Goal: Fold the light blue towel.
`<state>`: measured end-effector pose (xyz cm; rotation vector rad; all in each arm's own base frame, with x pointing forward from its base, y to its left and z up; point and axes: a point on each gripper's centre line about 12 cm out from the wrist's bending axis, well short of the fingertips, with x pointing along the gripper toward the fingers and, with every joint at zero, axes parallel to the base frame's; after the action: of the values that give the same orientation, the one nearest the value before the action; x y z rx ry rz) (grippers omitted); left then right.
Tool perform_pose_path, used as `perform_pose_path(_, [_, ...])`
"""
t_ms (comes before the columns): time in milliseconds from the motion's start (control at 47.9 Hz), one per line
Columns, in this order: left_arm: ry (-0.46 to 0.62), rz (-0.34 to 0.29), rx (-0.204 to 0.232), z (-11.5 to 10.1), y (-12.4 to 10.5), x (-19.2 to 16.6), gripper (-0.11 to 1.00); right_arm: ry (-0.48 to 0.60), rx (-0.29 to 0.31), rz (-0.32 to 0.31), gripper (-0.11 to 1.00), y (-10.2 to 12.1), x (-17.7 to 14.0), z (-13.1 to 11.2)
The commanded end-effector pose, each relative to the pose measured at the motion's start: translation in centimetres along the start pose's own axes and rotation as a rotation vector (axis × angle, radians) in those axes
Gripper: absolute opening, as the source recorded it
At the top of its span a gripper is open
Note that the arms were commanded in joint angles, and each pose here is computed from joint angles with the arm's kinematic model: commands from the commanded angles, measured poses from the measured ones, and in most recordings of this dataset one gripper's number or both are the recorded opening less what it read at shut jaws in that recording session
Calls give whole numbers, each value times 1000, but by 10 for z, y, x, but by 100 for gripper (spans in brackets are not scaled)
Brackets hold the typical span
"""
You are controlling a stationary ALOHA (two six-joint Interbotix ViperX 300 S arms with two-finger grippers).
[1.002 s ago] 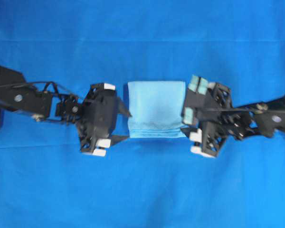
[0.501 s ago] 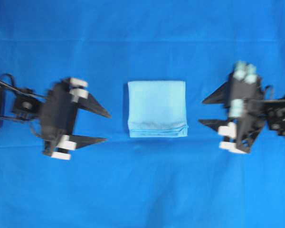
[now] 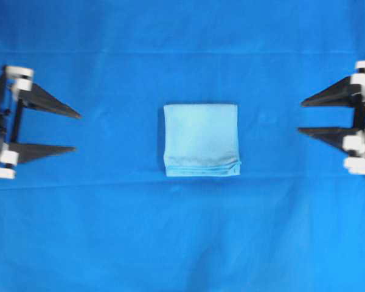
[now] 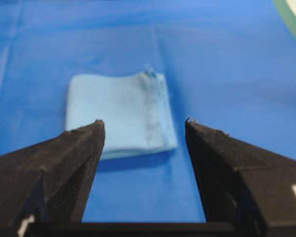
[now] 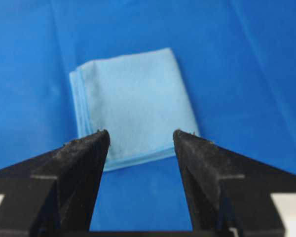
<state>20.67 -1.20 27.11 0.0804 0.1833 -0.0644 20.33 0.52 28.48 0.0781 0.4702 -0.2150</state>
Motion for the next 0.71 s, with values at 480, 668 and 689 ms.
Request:
perform_pose_path(480, [-13, 123, -58, -56, 15, -43, 62, -81, 90, -23, 59, -37, -15, -65])
perform_pose_path(668, [-16, 129, -59, -55, 16, -43, 62, -79, 99, -25, 59, -38, -13, -69])
perform_pose_path(689, [-17, 129, -59, -55, 16, -43, 62, -79, 96, -24, 59, -38, -13, -69])
